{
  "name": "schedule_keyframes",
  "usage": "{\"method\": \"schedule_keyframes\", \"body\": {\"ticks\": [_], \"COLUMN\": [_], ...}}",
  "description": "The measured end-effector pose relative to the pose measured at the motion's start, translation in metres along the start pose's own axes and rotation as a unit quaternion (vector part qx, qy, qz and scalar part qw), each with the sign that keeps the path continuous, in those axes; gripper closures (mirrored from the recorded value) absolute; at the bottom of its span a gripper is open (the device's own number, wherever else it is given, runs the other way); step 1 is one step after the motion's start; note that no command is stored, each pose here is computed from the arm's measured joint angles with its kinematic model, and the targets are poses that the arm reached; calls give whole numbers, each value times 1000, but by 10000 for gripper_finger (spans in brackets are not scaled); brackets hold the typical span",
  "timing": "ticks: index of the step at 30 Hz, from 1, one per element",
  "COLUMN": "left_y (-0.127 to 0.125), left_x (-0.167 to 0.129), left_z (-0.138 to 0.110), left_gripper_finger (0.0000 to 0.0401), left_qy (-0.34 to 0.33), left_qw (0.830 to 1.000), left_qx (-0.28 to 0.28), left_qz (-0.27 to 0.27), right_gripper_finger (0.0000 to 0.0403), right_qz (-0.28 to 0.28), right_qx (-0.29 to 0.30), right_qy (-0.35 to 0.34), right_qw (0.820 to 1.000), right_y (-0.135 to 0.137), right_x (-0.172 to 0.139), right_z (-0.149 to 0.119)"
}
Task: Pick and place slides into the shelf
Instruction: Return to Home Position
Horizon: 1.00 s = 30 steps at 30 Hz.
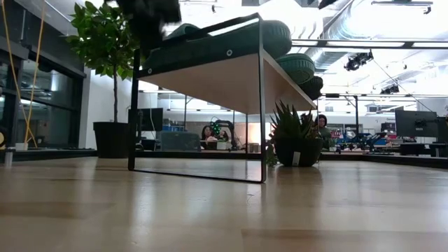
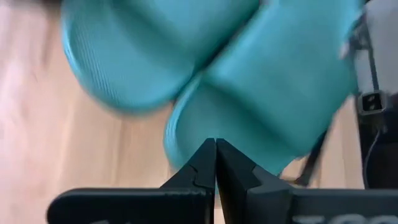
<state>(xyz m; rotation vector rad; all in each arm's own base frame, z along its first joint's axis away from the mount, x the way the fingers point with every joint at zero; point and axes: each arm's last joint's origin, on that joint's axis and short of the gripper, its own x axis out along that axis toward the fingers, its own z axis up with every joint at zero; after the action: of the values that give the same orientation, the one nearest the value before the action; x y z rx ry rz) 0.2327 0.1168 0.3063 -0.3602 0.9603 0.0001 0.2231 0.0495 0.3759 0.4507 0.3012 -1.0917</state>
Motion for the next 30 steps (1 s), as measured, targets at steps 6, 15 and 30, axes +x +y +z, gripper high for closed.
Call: {"method": "schedule_keyframes", "body": {"ticks": [6,15,30], "left_y": [-19,-43,-74], "left_x": [-59,-127,-123], "left_z": [27,-2,-131], "left_gripper_finger": [401,401,401], "left_qy": [-76,-134,-465], "left_qw": [994,973,879], "left_qx": [66,82,40], "left_qz": [41,171,97], "right_gripper_finger": [286,337,402], "right_qz": [25,142,225], "right_qx": [-4,-38,-5], "right_qy": [-58,-57,-80], "right_qw": [998,988,971], "right_y": [-19,-69,-48], "right_x": [-19,-65,-100], "right_z": [16,38,-5]}}
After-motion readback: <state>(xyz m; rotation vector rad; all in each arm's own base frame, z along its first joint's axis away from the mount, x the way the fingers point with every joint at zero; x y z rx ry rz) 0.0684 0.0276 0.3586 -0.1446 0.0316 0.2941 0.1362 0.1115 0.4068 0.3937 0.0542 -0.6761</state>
